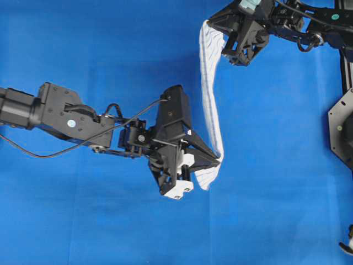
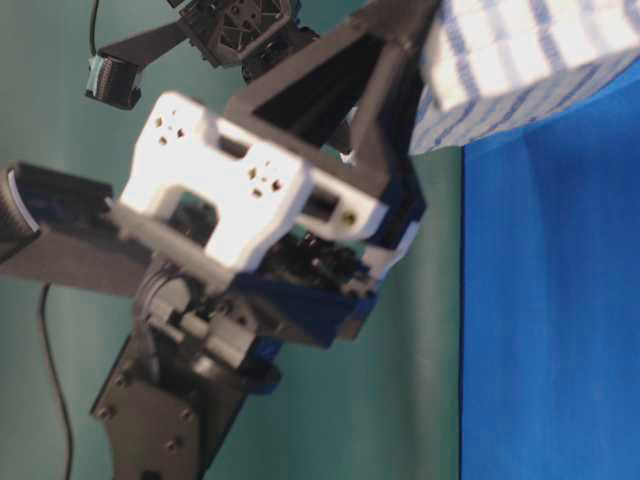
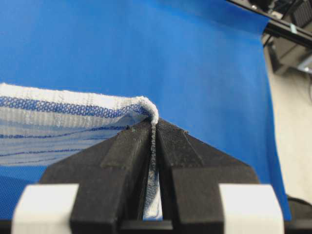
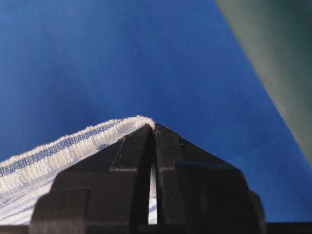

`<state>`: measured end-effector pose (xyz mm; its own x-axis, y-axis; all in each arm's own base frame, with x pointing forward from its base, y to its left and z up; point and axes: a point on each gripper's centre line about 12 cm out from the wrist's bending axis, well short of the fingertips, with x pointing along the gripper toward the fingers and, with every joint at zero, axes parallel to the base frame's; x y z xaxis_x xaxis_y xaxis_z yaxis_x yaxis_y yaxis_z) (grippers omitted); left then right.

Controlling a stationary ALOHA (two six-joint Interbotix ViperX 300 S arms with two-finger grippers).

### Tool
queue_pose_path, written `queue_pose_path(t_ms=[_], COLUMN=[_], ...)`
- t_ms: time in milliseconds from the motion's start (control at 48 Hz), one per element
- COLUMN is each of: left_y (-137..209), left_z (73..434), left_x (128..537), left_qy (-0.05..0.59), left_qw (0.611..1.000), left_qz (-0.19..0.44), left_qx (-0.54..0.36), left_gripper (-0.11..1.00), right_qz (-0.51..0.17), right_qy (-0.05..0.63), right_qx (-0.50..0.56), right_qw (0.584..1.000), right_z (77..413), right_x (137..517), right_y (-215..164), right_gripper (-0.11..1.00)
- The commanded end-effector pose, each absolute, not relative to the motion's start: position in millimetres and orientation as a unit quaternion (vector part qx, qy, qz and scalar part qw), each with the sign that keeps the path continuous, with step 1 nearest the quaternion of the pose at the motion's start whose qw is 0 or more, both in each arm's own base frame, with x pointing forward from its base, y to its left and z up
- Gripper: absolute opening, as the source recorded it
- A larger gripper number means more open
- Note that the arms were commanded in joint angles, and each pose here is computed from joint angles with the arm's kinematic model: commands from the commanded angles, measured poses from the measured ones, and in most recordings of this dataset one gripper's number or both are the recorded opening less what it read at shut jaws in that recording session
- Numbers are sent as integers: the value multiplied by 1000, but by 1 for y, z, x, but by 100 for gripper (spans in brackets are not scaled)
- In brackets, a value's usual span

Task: Fold the blue towel.
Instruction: 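Lift the strip and rotate it vertical, right gripper moving to the top, then lay the strip down vertically and open both grippers, withdrawing them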

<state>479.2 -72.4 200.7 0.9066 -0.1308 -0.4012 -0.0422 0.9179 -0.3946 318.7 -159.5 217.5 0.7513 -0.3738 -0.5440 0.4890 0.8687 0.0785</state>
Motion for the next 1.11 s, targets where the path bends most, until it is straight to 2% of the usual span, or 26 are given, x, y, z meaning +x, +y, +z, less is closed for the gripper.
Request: queue_pose_path(t_ms=[0,271,626,1084], left_y=[-74,-78,-73,-73], left_z=[212,187,166,158], left_x=[484,474,437,421], left_qy=[191,170,181,184], left_qw=[958,950,934,935], left_qz=[-28,-18,17,18], left_qx=[-212,-261,-307,-302], left_gripper=[2,2,2,2], right_qz=[-233,-230,-224,-208], right_qy=[254,291,313,313], right_qx=[100,100,100,88], right_qw=[933,923,918,923], right_z=[230,211,188,183], right_x=[324,340,374,407], right_y=[-164,-173,-186,-187], right_gripper=[1,1,1,1])
